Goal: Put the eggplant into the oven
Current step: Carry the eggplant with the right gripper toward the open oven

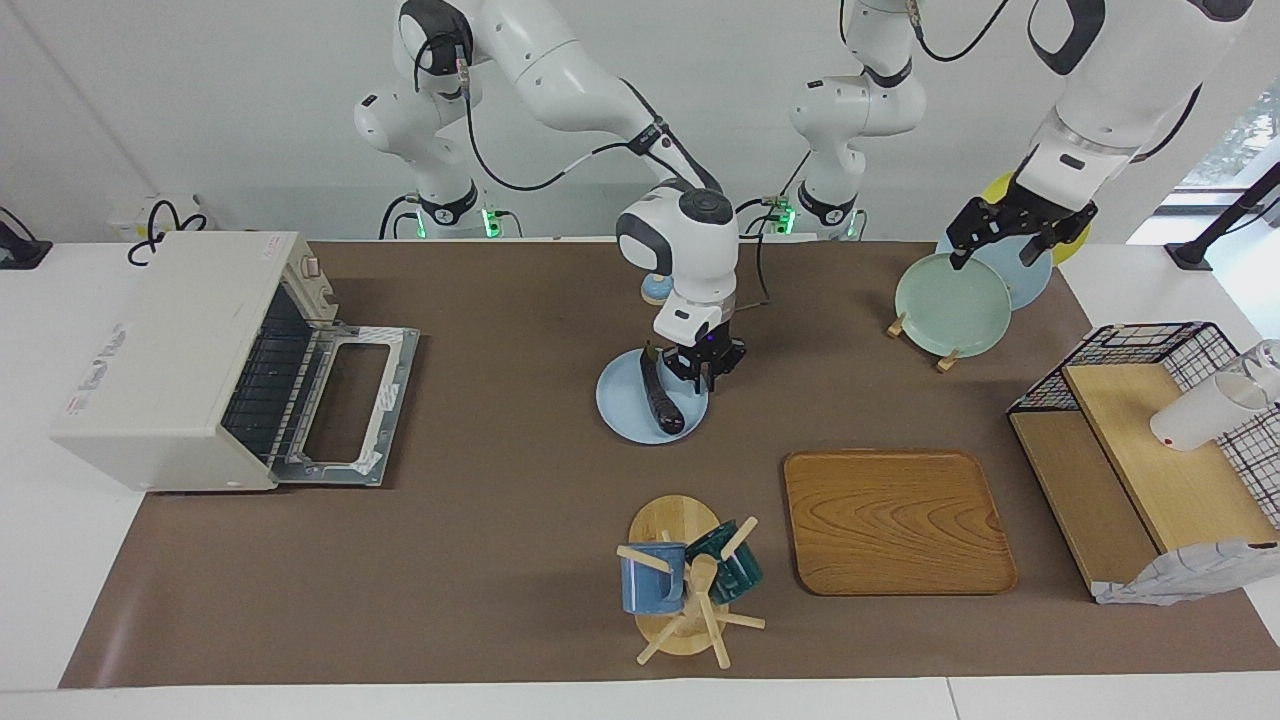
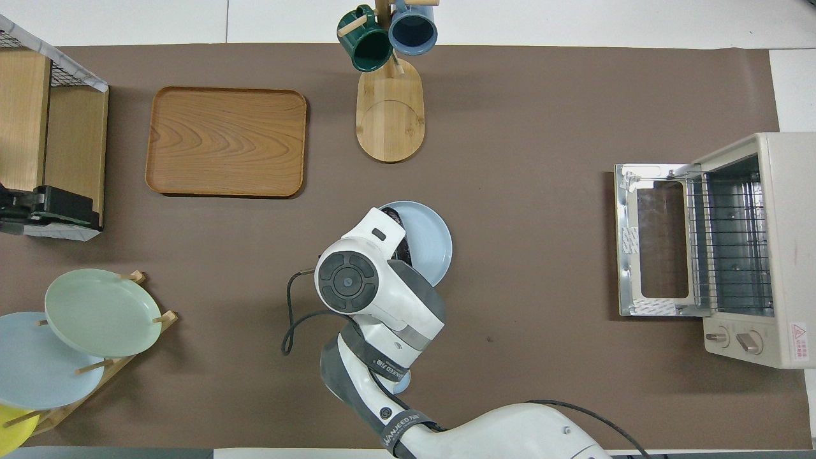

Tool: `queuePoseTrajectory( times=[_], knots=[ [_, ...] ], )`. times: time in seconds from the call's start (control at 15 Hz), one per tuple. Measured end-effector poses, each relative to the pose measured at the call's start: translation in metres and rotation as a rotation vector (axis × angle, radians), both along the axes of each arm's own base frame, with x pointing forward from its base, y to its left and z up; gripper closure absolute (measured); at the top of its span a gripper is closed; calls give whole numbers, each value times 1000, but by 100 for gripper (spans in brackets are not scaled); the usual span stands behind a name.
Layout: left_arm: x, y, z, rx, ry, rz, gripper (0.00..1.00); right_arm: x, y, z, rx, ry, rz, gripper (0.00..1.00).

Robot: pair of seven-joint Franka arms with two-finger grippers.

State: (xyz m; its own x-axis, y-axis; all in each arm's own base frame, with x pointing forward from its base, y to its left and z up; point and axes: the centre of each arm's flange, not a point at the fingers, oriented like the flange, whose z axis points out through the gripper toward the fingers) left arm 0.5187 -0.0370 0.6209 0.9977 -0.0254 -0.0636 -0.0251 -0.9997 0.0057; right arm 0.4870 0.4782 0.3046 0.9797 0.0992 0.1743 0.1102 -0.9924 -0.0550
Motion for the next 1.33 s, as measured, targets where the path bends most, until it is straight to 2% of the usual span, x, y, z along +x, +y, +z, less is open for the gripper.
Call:
queuePoseTrajectory(
  times=[0.13, 0.27, 0.33, 0.4, 0.53, 0.6, 0.73, 0.93, 1.07, 1.2, 1.33],
  knots=[
    [-3, -1, -14, 1, -1, -1, 0, -4, 0, -3, 7, -5, 6, 77],
    [4, -3, -29, -2, -18, -5, 0, -13, 2, -8, 14, -10, 18, 80],
    [8, -5, -32, -3, -27, -6, 0, -15, 3, -10, 16, -12, 22, 87],
    [11, -6, -31, -4, -33, -9, 0, -16, 2, -10, 17, -13, 23, 87],
    [15, -10, -22, -5, -34, -16, 0, -15, 2, -2, 15, -19, 27, 96],
    [15, -11, -17, -5, -31, -19, 0, -16, 1, 2, -4, -13, 33, 96],
    [14, -12, -13, -5, -28, -20, 0, -13, -3, 14, -102, 7, 55, 96],
    [14, -12, -16, -4, -16, -20, 0, 0, -16, 43, -237, 54, 29, 97],
    [14, -12, -18, -4, -13, -20, 0, 13, -48, 63, -302, 83, -26, 97],
    [15, -11, -19, -4, -10, -18, 0, 39, -110, 91, -321, 110, -124, 97],
    [15, -10, -20, -4, -8, -17, 0, 53, -191, 112, -329, 158, -193, 97]
  ],
)
